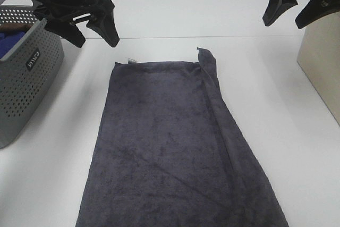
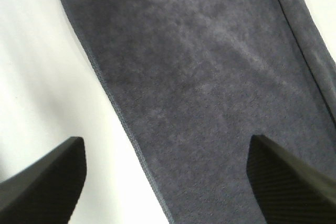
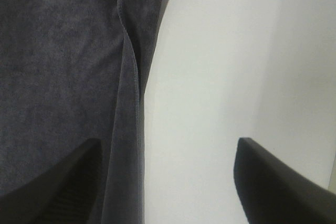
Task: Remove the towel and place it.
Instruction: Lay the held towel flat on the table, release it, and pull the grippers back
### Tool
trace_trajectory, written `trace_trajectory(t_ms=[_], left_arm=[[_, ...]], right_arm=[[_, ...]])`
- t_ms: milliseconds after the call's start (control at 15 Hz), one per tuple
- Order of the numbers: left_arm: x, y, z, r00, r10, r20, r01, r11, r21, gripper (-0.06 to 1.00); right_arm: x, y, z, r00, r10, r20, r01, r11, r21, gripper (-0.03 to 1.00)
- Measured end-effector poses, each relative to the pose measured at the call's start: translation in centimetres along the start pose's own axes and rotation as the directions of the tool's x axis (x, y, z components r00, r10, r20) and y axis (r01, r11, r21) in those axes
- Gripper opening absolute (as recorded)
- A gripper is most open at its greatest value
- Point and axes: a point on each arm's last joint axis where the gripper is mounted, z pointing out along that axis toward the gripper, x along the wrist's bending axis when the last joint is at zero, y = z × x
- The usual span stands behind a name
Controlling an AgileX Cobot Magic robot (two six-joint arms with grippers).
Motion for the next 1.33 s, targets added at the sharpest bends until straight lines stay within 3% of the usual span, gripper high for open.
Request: trace_trajectory(t_ms=[267, 533, 667, 933, 1133, 1333], left_arm=[[0.6, 1.0, 1.5, 0.999, -0.021, 0.031, 0.022, 1.0, -0.021, 0.79], [4.7, 4.6, 9.3, 0.998, -0.041, 0.037, 0.042, 0.999, -0.01, 0.79], [5.5, 5.7, 11.6, 0.998, -0.032, 0.05, 0.032, 0.999, -0.004, 0.79], [6.5, 6.1, 14.7, 0.994, -0.092, 0.055, 0.092, 0.996, -0.004, 0.79], [6.8, 6.0, 15.4, 0.994, -0.1, 0.045, 0.1, 0.995, 0.007, 0.79], [6.9, 5.9, 15.5, 0.995, -0.098, 0.035, 0.097, 0.995, 0.013, 0.79]], right_arm=[[-0.3, 1.6, 2.7, 0.999, 0.029, -0.039, -0.029, 1.0, 0.013, 0.69], [-1.7, 7.4, 8.4, 0.998, 0.03, -0.056, -0.032, 0.999, -0.029, 0.69], [-2.1, 8.5, 11.2, 0.997, 0.033, -0.069, -0.033, 0.999, -0.004, 0.69], [-1.6, 8.4, 15.9, 0.996, 0.029, -0.081, -0.023, 0.997, 0.074, 0.69], [-1.3, 8.2, 17.2, 0.994, 0.042, -0.105, -0.033, 0.995, 0.092, 0.69], [-0.8, 8.4, 18.5, 0.978, 0.098, -0.184, -0.088, 0.994, 0.064, 0.69]])
